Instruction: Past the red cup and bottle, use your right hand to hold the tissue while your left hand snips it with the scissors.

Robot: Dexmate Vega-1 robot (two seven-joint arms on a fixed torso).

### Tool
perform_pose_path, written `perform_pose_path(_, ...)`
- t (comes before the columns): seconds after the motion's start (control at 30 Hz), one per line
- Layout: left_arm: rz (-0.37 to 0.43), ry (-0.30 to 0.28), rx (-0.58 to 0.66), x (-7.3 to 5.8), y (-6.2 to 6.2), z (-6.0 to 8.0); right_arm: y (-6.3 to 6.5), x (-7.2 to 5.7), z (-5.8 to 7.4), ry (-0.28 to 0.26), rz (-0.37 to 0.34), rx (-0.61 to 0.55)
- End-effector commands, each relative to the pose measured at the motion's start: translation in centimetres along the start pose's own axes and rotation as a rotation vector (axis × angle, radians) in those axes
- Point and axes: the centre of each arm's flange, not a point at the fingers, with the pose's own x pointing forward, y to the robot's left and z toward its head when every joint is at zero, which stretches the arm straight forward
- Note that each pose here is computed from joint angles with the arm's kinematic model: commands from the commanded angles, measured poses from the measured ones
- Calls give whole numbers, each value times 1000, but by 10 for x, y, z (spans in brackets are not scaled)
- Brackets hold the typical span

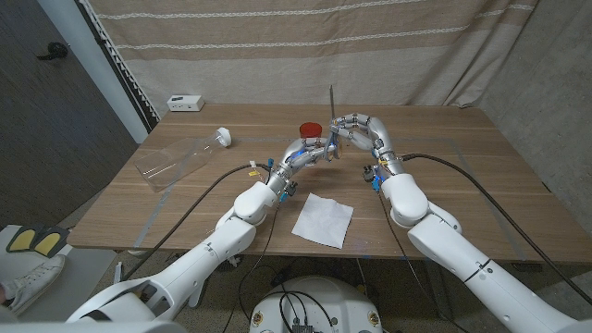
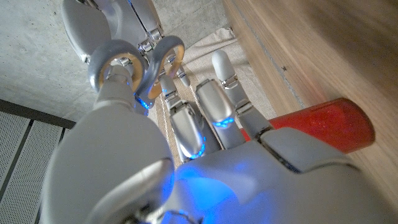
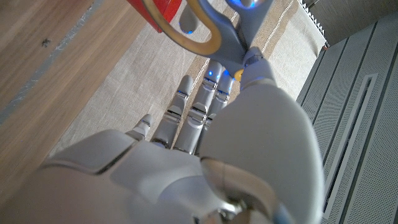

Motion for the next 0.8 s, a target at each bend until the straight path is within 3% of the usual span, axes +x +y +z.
perform_pose_path(0.03,3,-11,-18,1,-3,-2,0,0,2,-8,3,-29)
perform_pose_path(0.8,59,-70,-63,-4,-6,-6,8,-4,13,-41,14,-132)
